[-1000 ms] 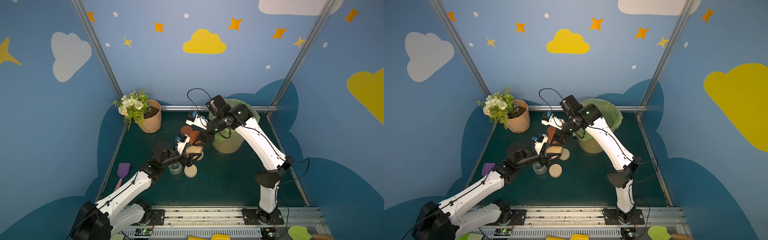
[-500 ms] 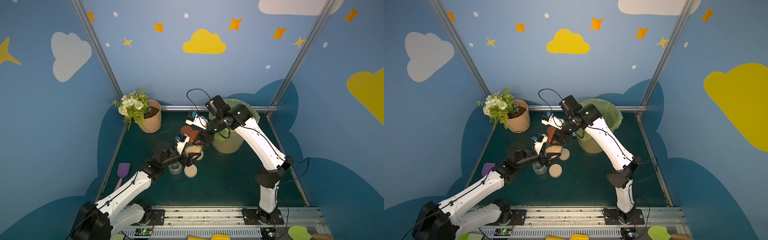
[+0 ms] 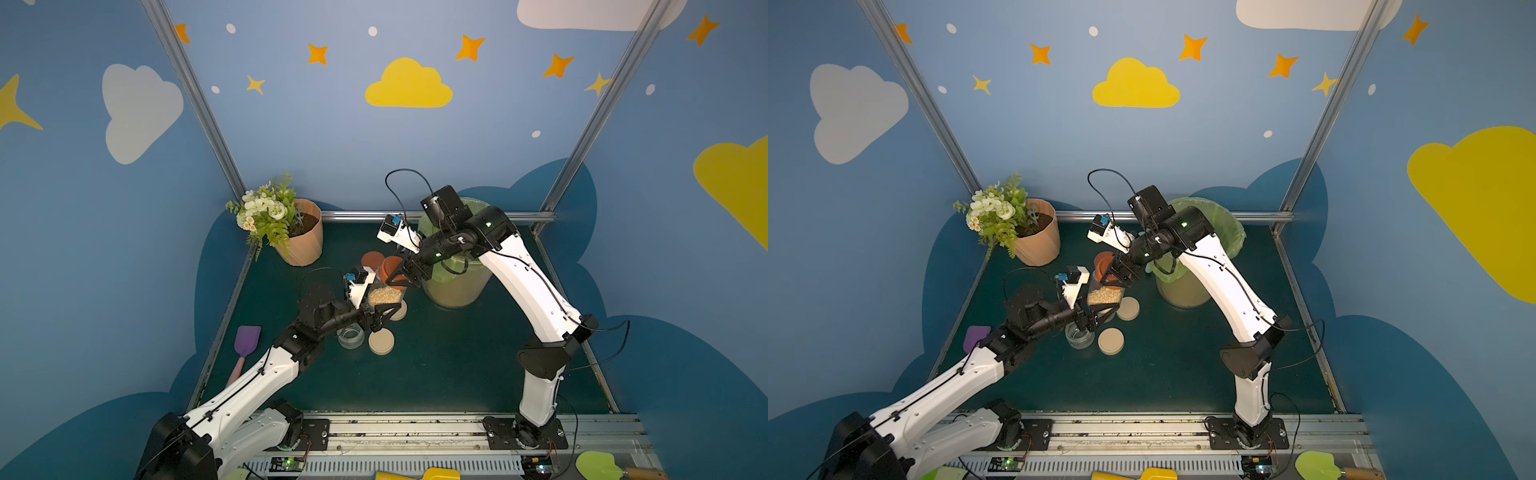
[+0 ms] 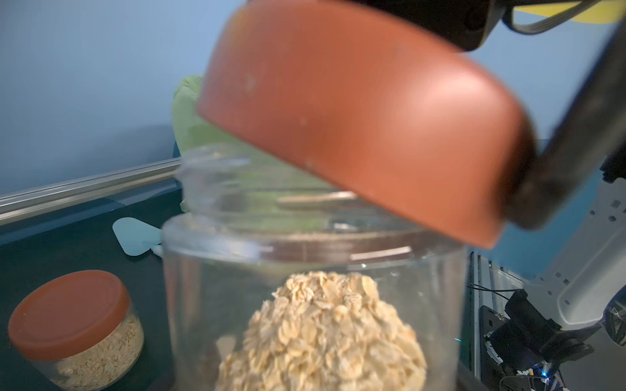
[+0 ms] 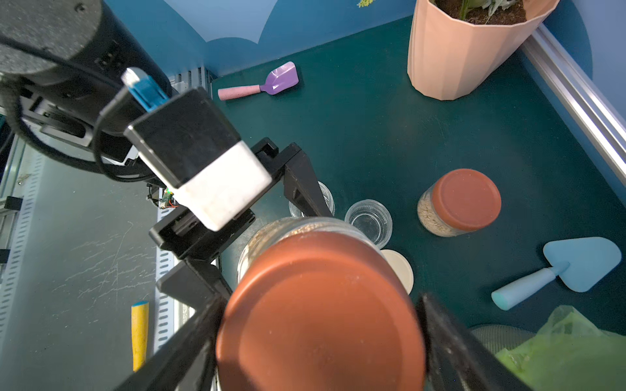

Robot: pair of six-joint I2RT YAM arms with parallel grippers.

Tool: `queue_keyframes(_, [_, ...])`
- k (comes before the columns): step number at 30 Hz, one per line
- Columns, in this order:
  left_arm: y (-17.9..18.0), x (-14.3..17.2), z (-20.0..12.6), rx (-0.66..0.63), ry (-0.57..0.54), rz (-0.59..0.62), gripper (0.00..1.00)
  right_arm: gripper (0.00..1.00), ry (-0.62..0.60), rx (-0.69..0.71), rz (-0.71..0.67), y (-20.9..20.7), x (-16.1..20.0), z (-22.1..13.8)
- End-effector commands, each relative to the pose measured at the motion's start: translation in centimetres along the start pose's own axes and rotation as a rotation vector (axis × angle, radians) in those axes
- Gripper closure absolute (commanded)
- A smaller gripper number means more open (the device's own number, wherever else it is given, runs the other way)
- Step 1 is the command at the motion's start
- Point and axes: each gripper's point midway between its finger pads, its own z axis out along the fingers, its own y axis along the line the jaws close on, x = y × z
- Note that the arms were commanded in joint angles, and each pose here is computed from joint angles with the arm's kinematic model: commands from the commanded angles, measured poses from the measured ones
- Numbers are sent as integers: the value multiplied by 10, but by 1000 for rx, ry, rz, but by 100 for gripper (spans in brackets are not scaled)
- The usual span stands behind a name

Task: Empty expired oatmeal from jars
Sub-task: Open the lid of the jar.

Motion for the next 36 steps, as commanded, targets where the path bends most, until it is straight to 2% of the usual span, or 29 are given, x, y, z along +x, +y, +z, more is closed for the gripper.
queue_keyframes(1, [-21, -68, -19, 41, -245, 135, 97, 36, 8, -14, 44, 2, 8, -6])
queue_keyframes(9, [-15, -57, -11, 40, -222, 134, 97, 36, -69, -83, 42, 18, -9, -20])
queue_keyframes(17, [-13, -53, -7, 37, -211, 144, 97, 36, -72, -59, 45, 16, -10, -29])
queue_keyframes(29, [-18, -54, -8, 56, -225, 193, 97, 35, -57, -114, 12, 32, -6, -37])
queue_keyframes(36, [-18, -56, -9, 47, -233, 228, 97, 35, -48, -47, 27, 23, -5, -43])
